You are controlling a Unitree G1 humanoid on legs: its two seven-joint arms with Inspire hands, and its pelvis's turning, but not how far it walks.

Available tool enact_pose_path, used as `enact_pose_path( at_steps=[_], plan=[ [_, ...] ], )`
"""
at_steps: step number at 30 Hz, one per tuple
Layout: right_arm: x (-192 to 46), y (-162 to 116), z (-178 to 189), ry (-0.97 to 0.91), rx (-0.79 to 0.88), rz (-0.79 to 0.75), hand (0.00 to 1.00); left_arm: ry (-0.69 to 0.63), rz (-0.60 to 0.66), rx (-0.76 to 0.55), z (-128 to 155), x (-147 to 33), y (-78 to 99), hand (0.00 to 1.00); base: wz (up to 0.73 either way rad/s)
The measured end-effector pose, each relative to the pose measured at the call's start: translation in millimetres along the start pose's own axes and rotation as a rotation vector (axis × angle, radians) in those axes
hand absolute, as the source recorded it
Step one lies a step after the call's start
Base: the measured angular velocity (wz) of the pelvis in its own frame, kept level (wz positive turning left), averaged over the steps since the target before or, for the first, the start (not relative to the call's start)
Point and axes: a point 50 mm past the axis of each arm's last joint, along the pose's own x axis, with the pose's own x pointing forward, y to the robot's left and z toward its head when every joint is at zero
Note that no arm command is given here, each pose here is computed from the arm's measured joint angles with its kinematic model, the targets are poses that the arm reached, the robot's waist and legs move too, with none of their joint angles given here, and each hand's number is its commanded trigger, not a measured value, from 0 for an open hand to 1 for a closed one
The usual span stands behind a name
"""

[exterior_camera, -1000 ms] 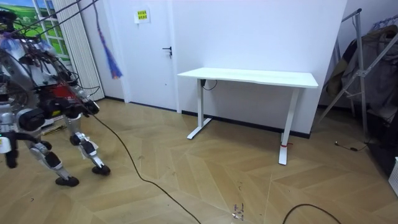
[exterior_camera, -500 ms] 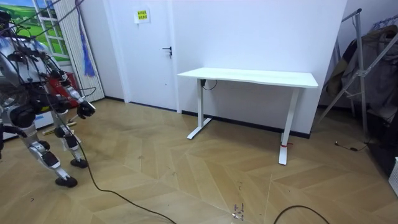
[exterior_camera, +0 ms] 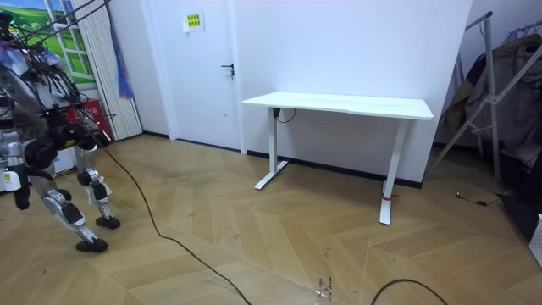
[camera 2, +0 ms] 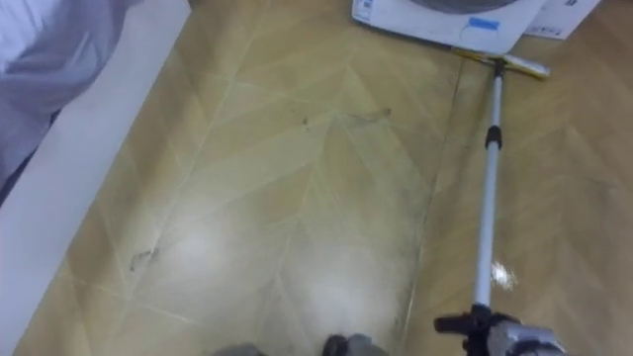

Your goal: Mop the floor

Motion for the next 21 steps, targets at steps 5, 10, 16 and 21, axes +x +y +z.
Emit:
enact_pose_path(
  at_steps=[5,10,16,21],
  plan=[
    [5,-15,-81,0.164,-0.038,-0.026,1.00,0.039,0.019,0.004,-15,0.9,4.5,0.00,0.19],
    [-7,-36,-159,0.360,-0.264,-0.102,1.00,0.134,0.050,0.042,-49,-1.9,11.1,0.00,-0.11],
    [-14,-15,-191,0.438,-0.326,-0.015,1.00,0.147,0.049,0.036,-51,-2.4,14.6,0.00,-0.20],
    [-12,-4,-186,0.430,-0.316,0.028,1.00,0.168,0.050,0.026,-56,-3.3,15.6,0.00,-0.02]
  ],
)
